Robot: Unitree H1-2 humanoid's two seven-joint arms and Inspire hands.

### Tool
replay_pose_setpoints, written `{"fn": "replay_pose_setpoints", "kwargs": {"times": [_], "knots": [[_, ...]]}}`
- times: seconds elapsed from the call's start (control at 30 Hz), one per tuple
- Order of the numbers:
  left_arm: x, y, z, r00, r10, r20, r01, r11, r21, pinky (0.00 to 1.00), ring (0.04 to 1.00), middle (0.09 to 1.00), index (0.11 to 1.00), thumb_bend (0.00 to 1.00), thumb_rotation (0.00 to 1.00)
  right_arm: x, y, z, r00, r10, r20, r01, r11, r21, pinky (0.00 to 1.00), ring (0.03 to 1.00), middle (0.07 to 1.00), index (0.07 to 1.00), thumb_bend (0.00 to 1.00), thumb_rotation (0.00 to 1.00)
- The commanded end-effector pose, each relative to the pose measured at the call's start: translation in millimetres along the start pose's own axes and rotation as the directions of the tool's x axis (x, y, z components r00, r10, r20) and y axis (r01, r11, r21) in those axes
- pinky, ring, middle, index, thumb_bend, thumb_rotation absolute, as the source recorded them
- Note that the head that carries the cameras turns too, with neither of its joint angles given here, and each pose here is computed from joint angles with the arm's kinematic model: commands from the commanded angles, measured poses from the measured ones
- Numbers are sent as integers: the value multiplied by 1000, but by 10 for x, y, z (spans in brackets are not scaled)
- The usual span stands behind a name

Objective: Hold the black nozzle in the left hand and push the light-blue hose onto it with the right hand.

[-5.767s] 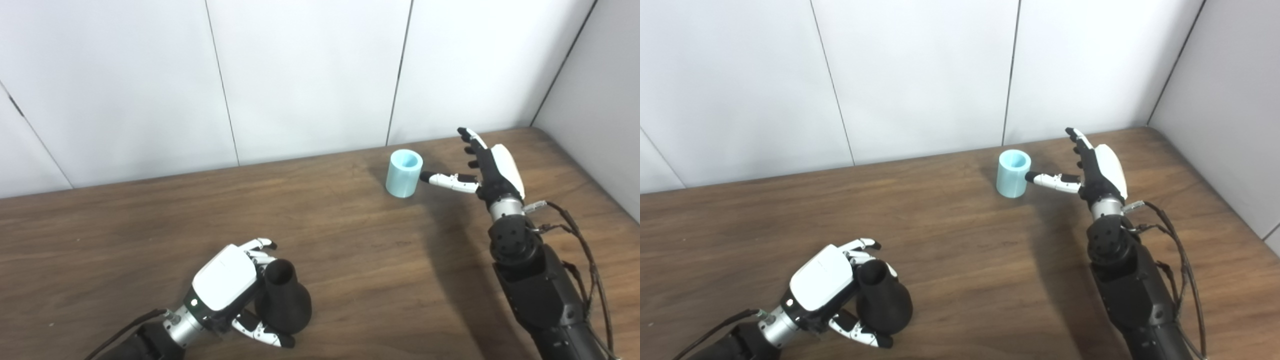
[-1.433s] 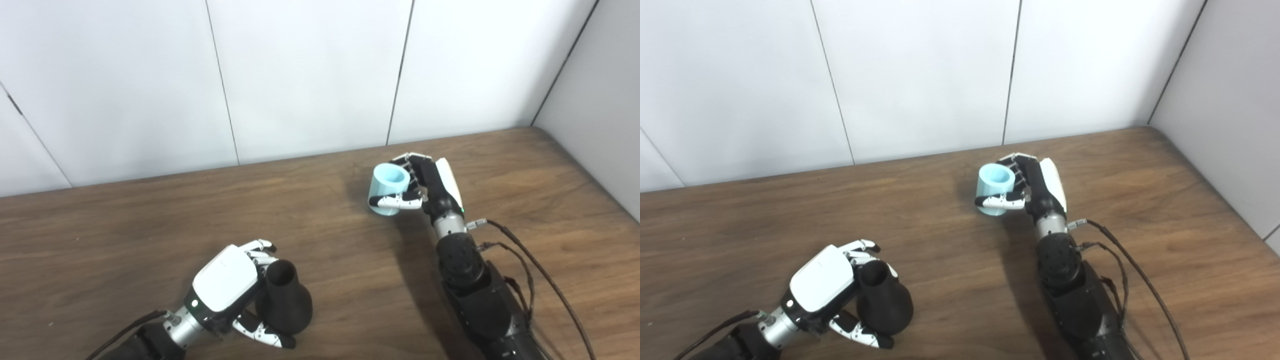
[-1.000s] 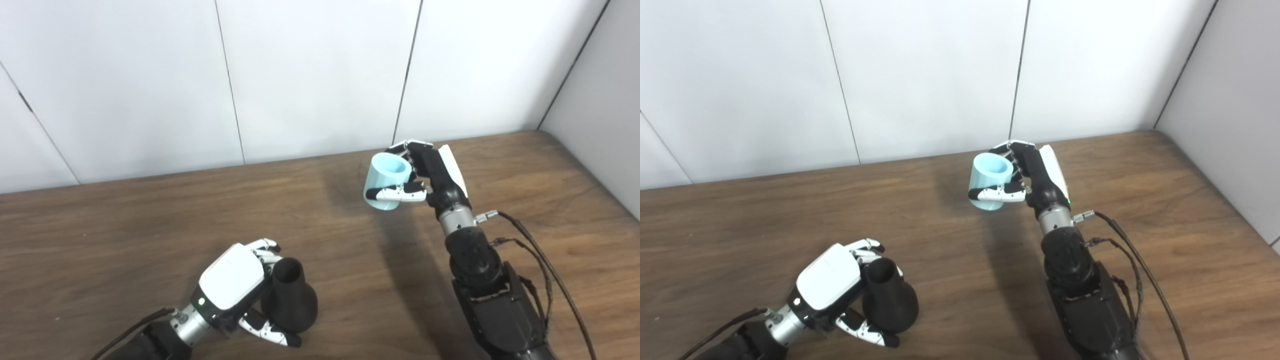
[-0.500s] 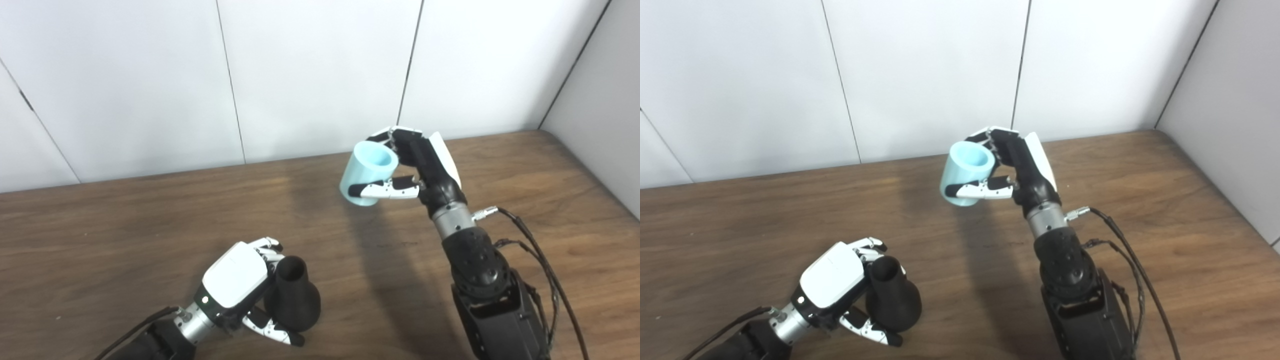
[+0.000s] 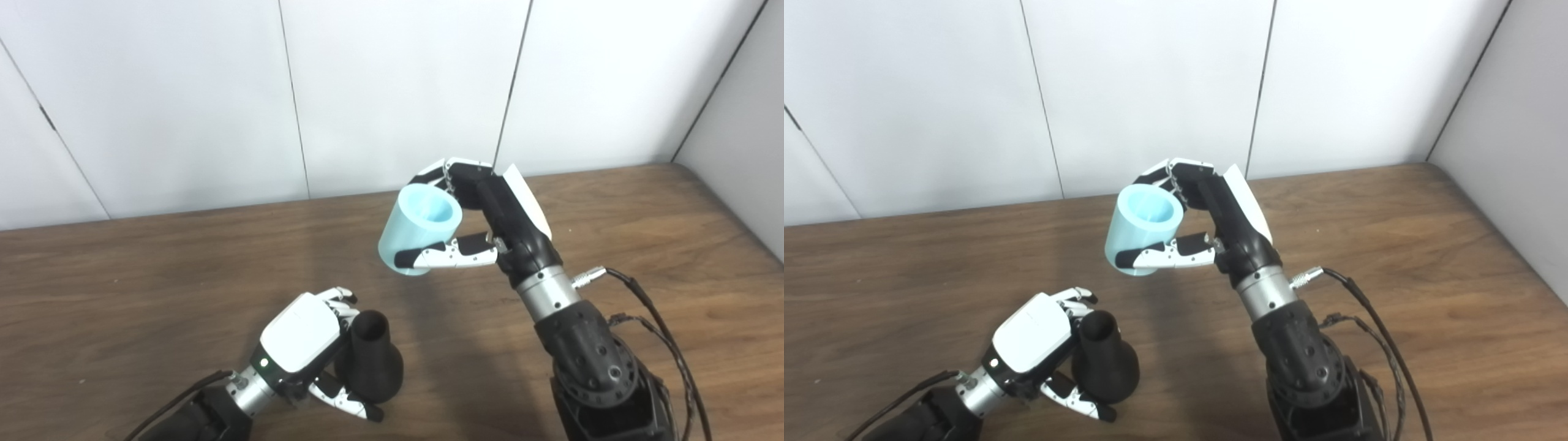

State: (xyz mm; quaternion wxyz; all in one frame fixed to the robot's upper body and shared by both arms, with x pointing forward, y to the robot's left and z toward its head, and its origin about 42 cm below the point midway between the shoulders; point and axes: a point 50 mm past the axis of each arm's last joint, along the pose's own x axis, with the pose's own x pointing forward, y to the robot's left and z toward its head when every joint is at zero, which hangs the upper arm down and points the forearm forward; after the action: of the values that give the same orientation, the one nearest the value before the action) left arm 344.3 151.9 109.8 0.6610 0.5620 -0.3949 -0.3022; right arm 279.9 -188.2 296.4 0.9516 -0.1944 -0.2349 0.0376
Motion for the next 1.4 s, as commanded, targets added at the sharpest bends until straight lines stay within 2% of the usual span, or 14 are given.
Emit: {"fn": "replay_pose_setpoints", "kwargs": {"times": [0.0,0.1,0.2,0.4,0.53,0.7,0.83,0.93,0.97,1.23,1.37], "knots": [[-485,-898,654,904,-425,51,428,900,-81,720,485,453,516,518,0,-14,-40,283,993,-10,115,9,1000,9,254,314,424,524,521,0],[-470,-914,651,900,-434,47,436,897,-77,731,487,456,514,517,0,-47,-27,316,993,10,117,-13,1000,24,223,287,417,524,520,0],[-443,-907,656,898,-437,54,440,895,-72,734,485,451,518,517,0,-66,-22,338,993,40,116,-44,998,34,248,310,431,522,521,0],[-396,-874,655,889,-456,55,459,886,-73,727,477,440,526,515,0,-75,-36,351,991,60,116,-63,998,25,224,290,434,521,521,0],[-376,-871,649,882,-468,56,471,879,-80,742,490,442,526,516,0,-77,-61,359,991,68,114,-71,997,22,257,320,437,519,521,0],[-375,-871,643,884,-464,52,467,880,-83,738,491,445,524,516,0,-103,-75,344,989,91,118,-92,996,7,265,331,441,521,521,0],[-371,-881,648,881,-471,49,473,878,-77,750,498,448,524,516,0,-139,-82,314,986,103,128,-95,993,-68,265,334,443,514,523,0],[-377,-893,650,883,-468,49,470,879,-84,754,496,449,523,516,0,-161,-80,270,982,117,145,-100,988,-118,156,218,412,522,519,0],[-382,-901,651,883,-466,49,469,879,-85,754,491,449,521,516,0,-168,-80,257,980,123,153,-103,986,-132,146,208,408,522,518,0],[-380,-908,668,882,-469,48,472,877,-88,756,484,447,521,515,0,-193,-60,244,969,147,199,-109,975,-192,123,192,395,519,518,0],[-375,-912,675,884,-465,49,467,879,-91,750,489,449,521,514,0,-205,-40,249,963,165,214,-119,969,-215,179,258,420,522,521,0]]}}
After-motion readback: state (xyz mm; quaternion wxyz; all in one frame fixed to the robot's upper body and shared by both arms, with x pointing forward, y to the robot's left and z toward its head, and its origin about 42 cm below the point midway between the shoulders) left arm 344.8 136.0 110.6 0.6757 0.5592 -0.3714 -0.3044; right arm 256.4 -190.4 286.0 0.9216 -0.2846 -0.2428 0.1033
